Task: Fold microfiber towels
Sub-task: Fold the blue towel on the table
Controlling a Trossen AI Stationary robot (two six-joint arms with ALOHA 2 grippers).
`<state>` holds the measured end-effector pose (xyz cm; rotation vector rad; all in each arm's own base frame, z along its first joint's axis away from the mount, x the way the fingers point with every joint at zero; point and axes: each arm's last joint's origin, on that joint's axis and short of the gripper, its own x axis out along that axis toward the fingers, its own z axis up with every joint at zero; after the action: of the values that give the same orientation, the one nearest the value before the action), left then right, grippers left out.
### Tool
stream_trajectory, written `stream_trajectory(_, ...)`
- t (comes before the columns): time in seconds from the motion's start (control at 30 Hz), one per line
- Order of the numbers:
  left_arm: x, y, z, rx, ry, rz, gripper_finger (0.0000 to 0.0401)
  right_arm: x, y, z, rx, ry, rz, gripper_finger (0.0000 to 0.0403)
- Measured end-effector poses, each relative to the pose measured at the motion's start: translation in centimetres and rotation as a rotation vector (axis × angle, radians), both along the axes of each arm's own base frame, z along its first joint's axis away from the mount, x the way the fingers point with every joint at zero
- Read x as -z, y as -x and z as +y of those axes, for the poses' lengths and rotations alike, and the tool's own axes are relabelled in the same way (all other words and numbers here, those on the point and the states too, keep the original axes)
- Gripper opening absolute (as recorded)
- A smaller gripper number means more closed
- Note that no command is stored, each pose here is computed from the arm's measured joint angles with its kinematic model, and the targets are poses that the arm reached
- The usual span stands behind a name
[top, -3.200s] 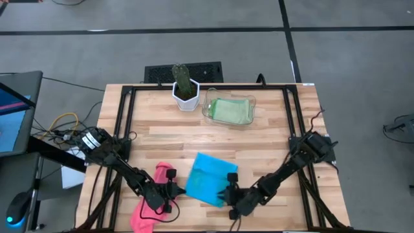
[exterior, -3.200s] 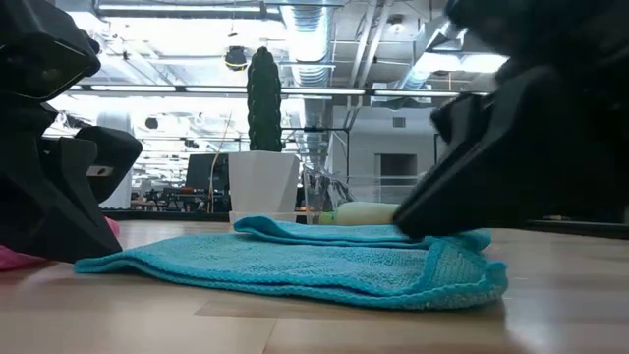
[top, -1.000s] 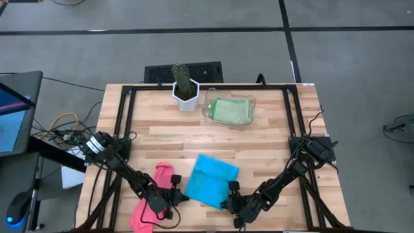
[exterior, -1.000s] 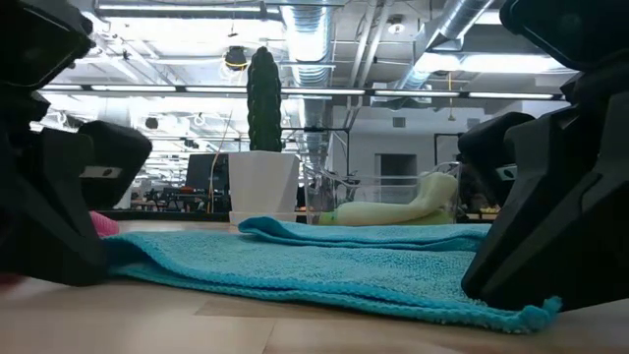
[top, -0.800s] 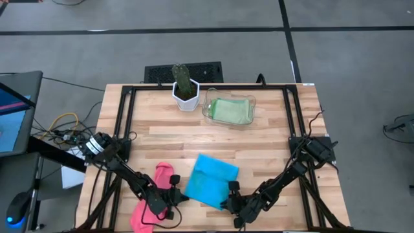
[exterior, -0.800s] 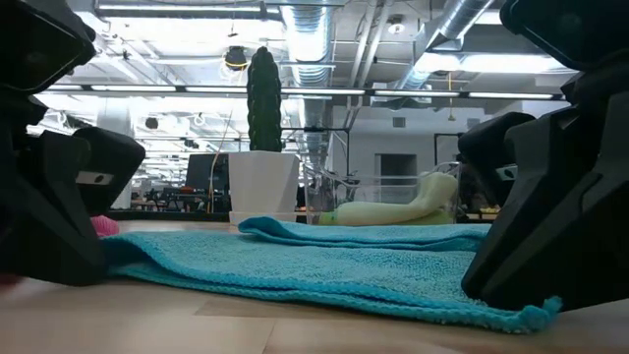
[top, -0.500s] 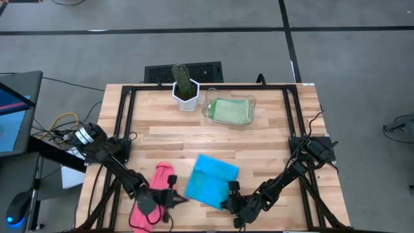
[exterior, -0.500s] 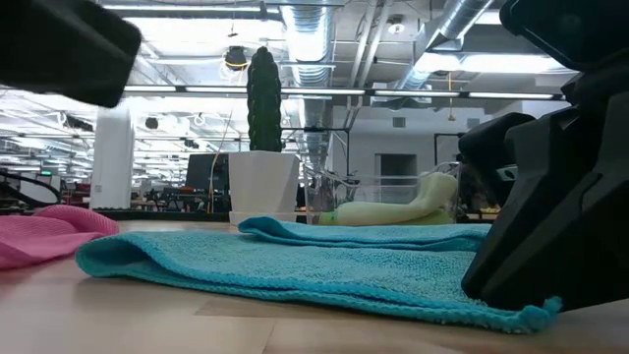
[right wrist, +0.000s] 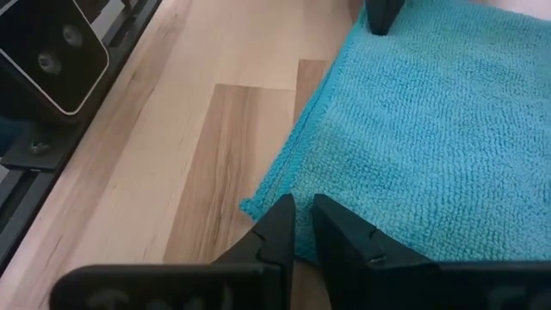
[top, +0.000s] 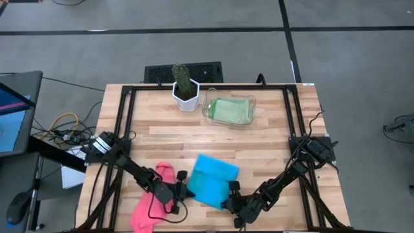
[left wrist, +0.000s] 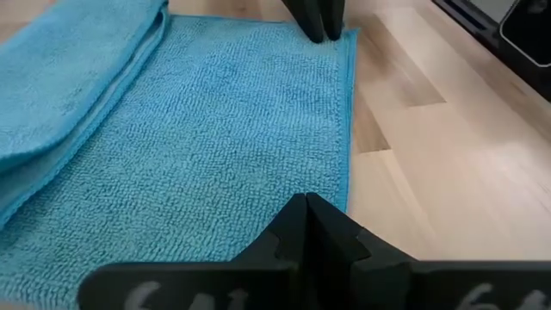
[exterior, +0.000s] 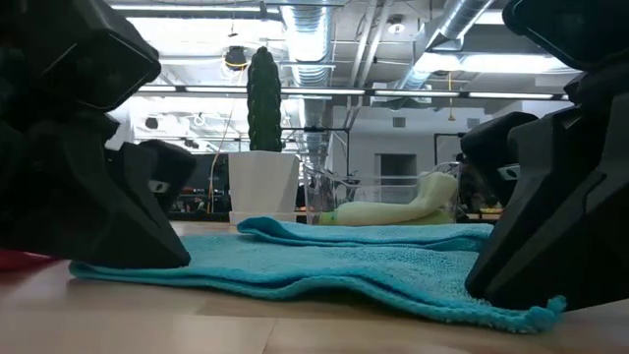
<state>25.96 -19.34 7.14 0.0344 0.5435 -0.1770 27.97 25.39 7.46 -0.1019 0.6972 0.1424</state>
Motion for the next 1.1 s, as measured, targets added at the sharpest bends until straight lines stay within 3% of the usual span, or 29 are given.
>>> stream_trajectory(0.27, 0.2, 0.7, -0.5, -0.029, -0.046, 0.009, 0.0000, -0.1, 0.0, 0.0, -0.003, -0.003, 0.000, 0.0071)
stream_trajectory(0.63, 0.3, 0.7, -0.4, -0.056, -0.038, 0.002, 0.0000, -2.8, 1.6, 1.4, -0.057, -0.035, -0.040, 0.0071)
stream_trajectory(0.83, 0.1, 0.6, -0.5, -0.049, -0.034, -0.020, 0.0000, -3.2, 1.6, 1.7, -0.026, -0.063, -0.076, 0.0074)
stream_trajectory(1.1, -0.1, 0.4, -0.6, -0.043, -0.042, -0.028, 0.0000, -4.5, 0.4, 2.4, -0.102, -0.014, -0.127, 0.0147)
